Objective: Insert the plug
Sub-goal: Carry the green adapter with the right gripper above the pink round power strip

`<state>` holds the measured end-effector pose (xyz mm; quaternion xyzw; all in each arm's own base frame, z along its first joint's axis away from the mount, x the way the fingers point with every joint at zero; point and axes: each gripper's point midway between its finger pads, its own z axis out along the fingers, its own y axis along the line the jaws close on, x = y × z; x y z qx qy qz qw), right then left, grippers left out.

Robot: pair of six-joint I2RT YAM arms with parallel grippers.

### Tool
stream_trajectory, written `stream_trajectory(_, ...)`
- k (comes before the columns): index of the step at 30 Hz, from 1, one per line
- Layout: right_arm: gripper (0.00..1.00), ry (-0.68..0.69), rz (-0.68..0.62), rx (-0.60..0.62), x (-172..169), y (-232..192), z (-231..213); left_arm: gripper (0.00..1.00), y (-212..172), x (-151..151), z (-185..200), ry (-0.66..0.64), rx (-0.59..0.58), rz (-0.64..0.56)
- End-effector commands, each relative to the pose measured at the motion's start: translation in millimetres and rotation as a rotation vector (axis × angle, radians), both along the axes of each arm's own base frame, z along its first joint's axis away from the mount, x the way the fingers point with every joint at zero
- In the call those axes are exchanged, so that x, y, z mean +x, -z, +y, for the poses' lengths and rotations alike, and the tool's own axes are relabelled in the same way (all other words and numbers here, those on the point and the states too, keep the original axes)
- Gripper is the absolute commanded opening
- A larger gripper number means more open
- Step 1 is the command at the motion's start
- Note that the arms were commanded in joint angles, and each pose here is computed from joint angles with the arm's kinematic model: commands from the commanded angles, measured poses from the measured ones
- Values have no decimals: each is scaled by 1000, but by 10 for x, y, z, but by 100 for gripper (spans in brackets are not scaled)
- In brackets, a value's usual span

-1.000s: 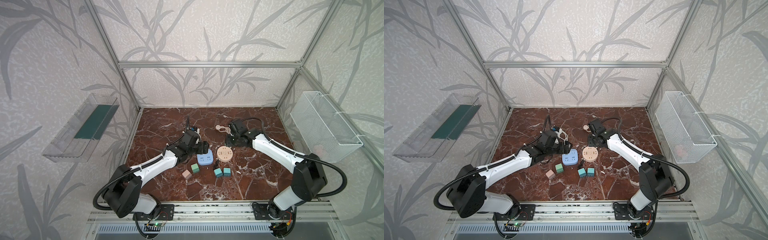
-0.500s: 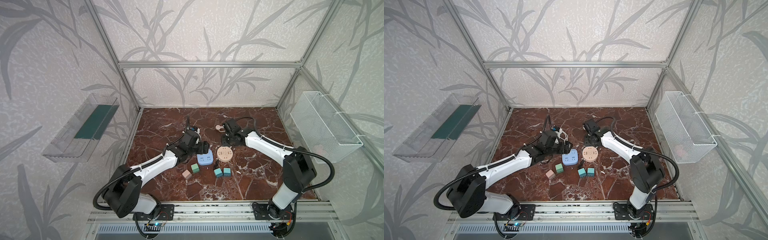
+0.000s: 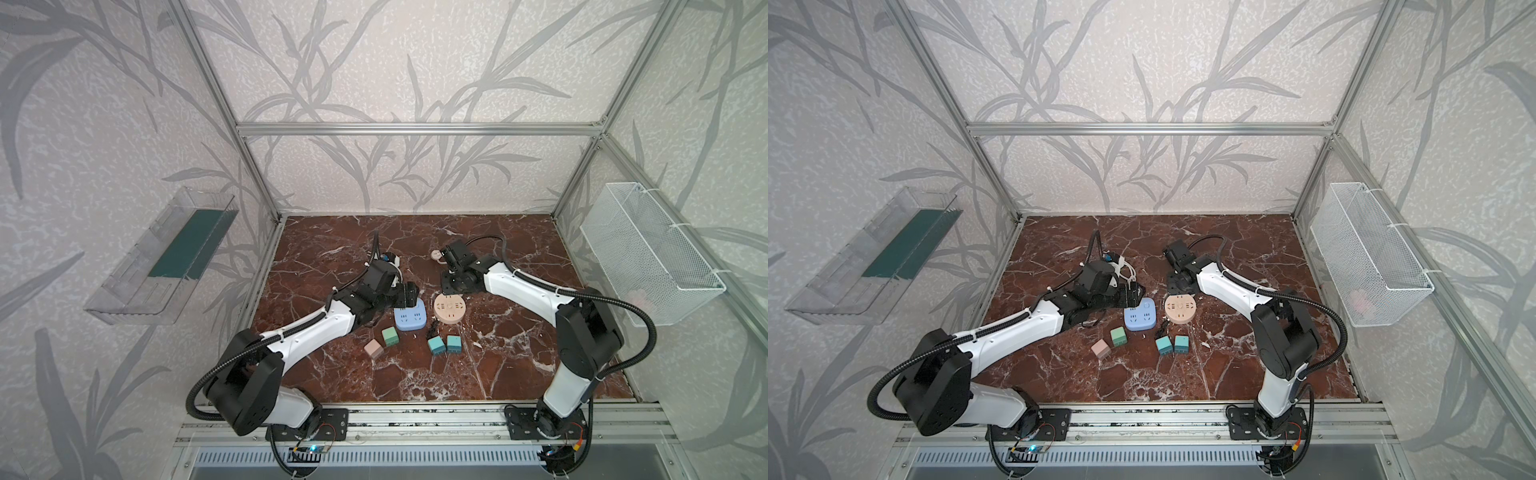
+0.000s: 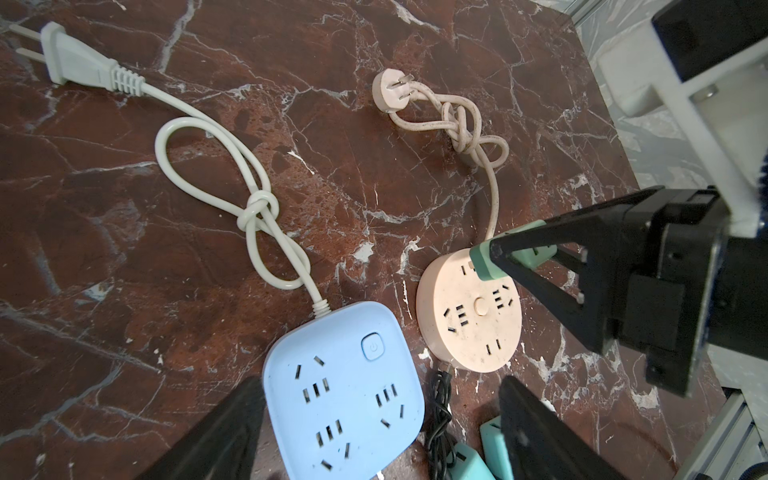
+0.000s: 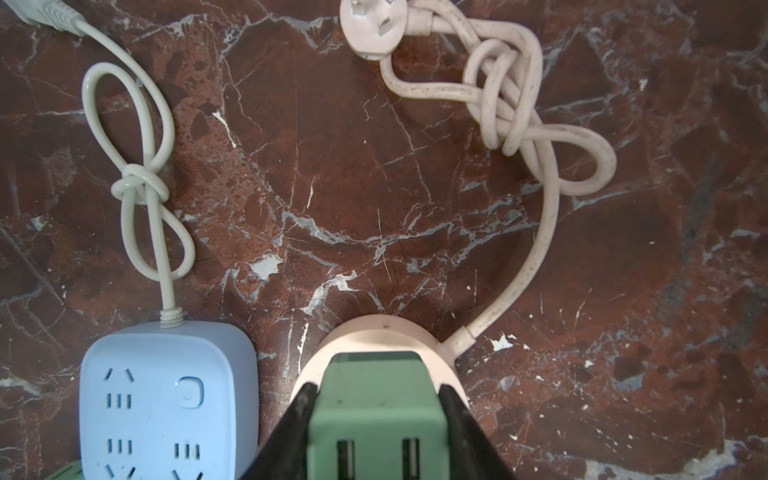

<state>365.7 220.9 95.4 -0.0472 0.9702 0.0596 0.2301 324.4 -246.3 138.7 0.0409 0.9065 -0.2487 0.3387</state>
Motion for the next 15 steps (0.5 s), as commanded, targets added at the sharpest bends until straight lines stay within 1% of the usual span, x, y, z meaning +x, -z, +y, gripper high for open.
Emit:
stream_trajectory(1, 0, -11, -13, -23, 27, -10, 8, 87, 87, -9, 2, -5, 10, 10)
stream_trajectory(15, 0, -17, 2, -32, -22, 72, -10, 87, 118, -16, 3, -6, 2, 7)
